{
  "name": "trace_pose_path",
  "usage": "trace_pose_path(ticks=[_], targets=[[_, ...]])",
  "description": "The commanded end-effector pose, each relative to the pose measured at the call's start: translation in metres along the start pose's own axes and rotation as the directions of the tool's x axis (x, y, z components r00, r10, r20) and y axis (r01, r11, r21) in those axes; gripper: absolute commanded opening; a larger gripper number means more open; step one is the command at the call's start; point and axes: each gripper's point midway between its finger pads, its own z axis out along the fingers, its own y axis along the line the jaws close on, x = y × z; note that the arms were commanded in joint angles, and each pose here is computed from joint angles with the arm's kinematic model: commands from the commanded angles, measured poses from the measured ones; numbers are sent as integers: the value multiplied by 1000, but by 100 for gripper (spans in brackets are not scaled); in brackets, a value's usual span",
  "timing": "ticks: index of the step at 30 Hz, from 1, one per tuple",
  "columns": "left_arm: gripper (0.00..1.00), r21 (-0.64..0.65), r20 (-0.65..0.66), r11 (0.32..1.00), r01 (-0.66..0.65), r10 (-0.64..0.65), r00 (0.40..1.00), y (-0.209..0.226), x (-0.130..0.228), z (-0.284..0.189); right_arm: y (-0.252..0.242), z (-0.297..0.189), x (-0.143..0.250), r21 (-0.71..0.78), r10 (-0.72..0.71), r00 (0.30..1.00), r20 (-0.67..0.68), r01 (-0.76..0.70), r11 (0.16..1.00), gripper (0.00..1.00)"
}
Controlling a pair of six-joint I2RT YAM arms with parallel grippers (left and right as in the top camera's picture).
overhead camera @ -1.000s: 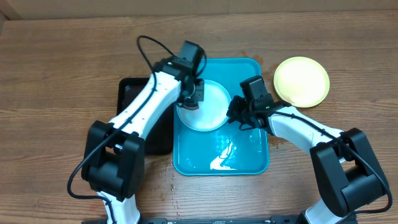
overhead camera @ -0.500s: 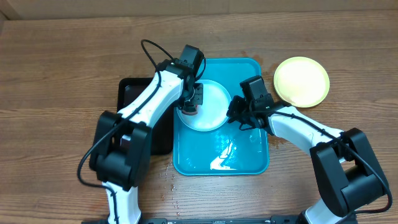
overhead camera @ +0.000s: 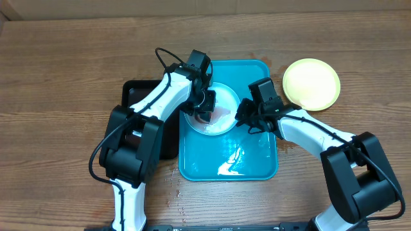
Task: Clean dirty plates on tray and stack at the side
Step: 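Rub the sponge across the white plate with the left gripper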
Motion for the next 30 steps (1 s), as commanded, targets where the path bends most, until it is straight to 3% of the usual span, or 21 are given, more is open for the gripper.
trace_pose_path(ticks=[1, 5, 9, 17, 22, 26, 30], targets=[[4, 162, 9, 985, -50, 49, 999, -35, -6, -18, 0, 2, 2, -5, -1, 1000, -5, 1, 1000, 4], [4, 146, 151, 986, -85, 63, 987, -41, -29, -64, 0, 2, 2, -5, -2, 1000, -5, 2, 1000, 4], [4, 17, 246, 999, -44, 39, 968, -24, -41, -89, 1, 2, 2, -10, -2, 1000, -5, 2, 1000, 4], [4, -164, 193, 986, 11, 22, 981, 16, -31, -55, 4, 2, 2, -21, -4, 1000, -7, 4, 1000, 4], [4, -201, 122, 979, 20, 5, 993, 32, -26, -14, 4, 2, 2, -21, -4, 1000, -6, 4, 1000, 4], [4, -140, 50, 990, 17, -10, 999, 27, -16, 12, 4, 2, 2, -21, -4, 1000, -6, 4, 1000, 4], [4, 69, -14, 997, -33, 34, 999, -9, -5, 16, 4, 2, 2, -21, -4, 1000, -7, 4, 1000, 4]])
